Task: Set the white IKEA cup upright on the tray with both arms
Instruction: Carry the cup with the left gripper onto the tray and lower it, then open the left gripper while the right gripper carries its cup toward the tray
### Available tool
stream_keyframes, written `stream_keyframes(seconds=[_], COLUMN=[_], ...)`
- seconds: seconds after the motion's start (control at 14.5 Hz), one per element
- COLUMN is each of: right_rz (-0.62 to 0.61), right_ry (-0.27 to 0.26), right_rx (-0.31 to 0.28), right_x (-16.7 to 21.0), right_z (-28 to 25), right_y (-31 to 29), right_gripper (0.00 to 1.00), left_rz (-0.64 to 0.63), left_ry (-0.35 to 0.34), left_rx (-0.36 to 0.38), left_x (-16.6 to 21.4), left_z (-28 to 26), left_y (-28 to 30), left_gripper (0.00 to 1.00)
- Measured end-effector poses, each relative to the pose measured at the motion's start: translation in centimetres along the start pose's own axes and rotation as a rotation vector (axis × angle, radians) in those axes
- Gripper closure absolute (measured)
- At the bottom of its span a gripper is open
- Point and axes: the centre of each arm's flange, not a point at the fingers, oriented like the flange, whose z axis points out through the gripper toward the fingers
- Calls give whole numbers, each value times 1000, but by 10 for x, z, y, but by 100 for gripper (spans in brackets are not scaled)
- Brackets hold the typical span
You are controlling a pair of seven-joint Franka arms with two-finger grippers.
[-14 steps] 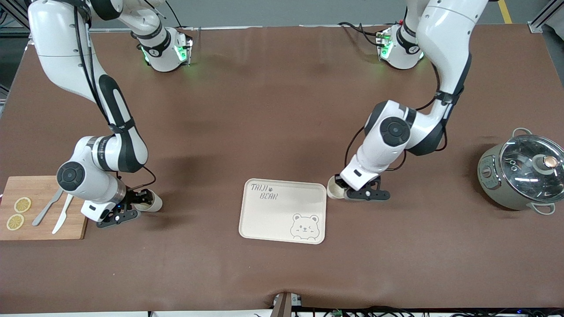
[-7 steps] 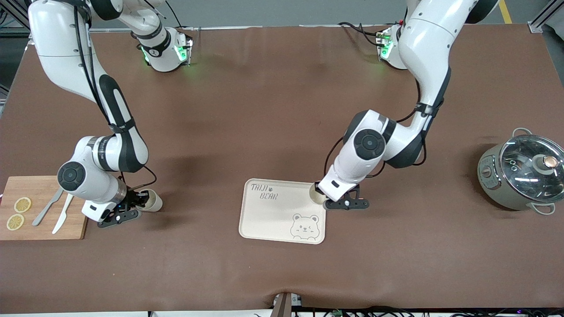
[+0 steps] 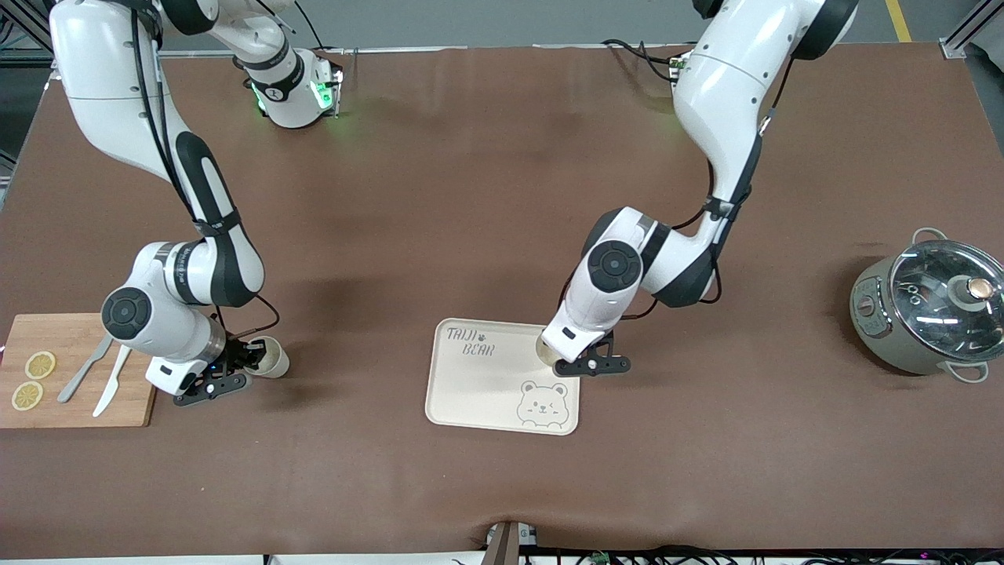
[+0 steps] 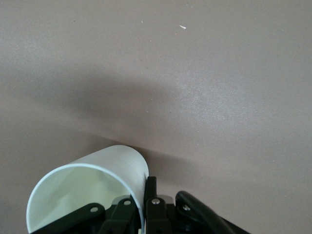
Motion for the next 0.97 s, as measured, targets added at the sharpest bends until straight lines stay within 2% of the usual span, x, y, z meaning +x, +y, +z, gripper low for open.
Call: stream_keyframes(seconds=[0.55,0.76,0.97], right_rz=[10,56,132], right_ry=[-3,-15,-33], right_rx=[14,103,193], right_x=[1,11,28], right_z=[-1,-18,-64], right_y=[-1,-13,-23], right_gripper=[96,96,96], left_rz=[-5,-5,-5], left_ry=[-7,-10,-10], left_rx=[16,18,18], left_x=[-3,-3,-3], left_z=[18,21,21], left_y=[4,3,3], left_gripper=[96,96,96])
